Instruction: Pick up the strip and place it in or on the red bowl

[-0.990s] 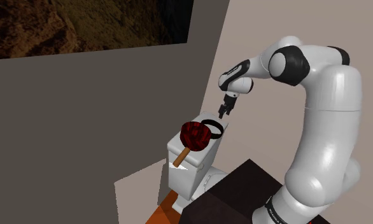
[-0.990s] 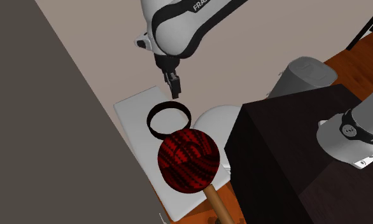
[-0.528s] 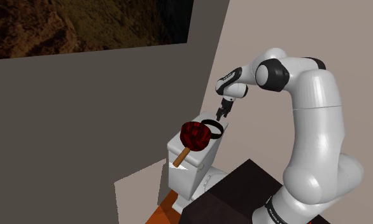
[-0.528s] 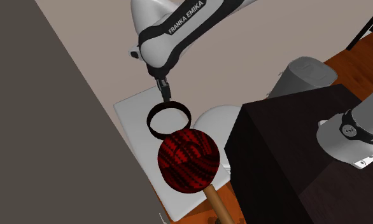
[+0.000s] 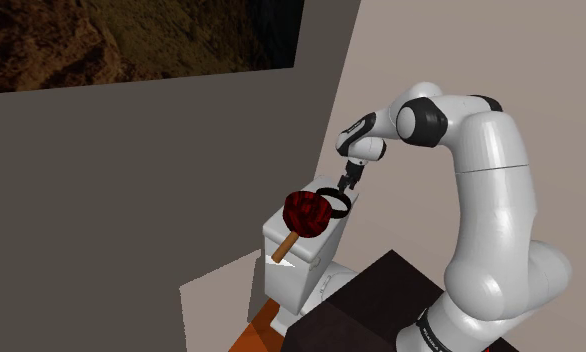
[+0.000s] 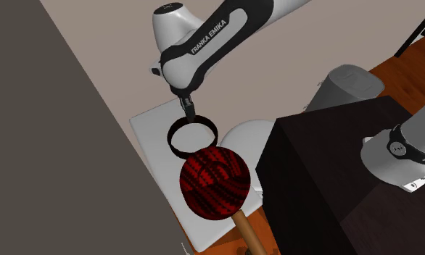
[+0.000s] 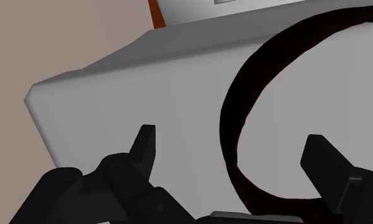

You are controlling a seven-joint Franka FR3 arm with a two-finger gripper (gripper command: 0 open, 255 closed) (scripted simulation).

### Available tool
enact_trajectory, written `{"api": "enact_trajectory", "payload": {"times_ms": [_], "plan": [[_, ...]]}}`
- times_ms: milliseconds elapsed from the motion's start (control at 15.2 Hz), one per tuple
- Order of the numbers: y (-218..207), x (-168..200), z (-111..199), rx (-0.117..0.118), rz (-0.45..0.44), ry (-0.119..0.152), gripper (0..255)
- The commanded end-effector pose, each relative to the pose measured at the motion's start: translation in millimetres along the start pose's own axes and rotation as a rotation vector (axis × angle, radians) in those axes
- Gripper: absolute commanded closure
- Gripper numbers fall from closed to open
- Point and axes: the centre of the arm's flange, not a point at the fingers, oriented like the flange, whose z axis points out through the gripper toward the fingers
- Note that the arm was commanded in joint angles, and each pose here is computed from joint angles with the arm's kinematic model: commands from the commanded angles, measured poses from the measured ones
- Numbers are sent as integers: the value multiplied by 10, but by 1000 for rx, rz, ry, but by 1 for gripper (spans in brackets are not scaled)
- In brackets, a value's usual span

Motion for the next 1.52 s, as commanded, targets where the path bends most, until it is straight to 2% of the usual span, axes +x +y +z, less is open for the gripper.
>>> {"api": "enact_trajectory", "payload": {"times_ms": [0, 198, 264, 858, 1452], "plan": [[0, 0, 4, 0, 0, 0, 0], [1, 0, 3, 0, 0, 0, 0], [1, 0, 3, 0, 0, 0, 255], [1, 0, 4, 0, 0, 0, 255], [-20, -5, -471, 0, 0, 0, 255]]}}
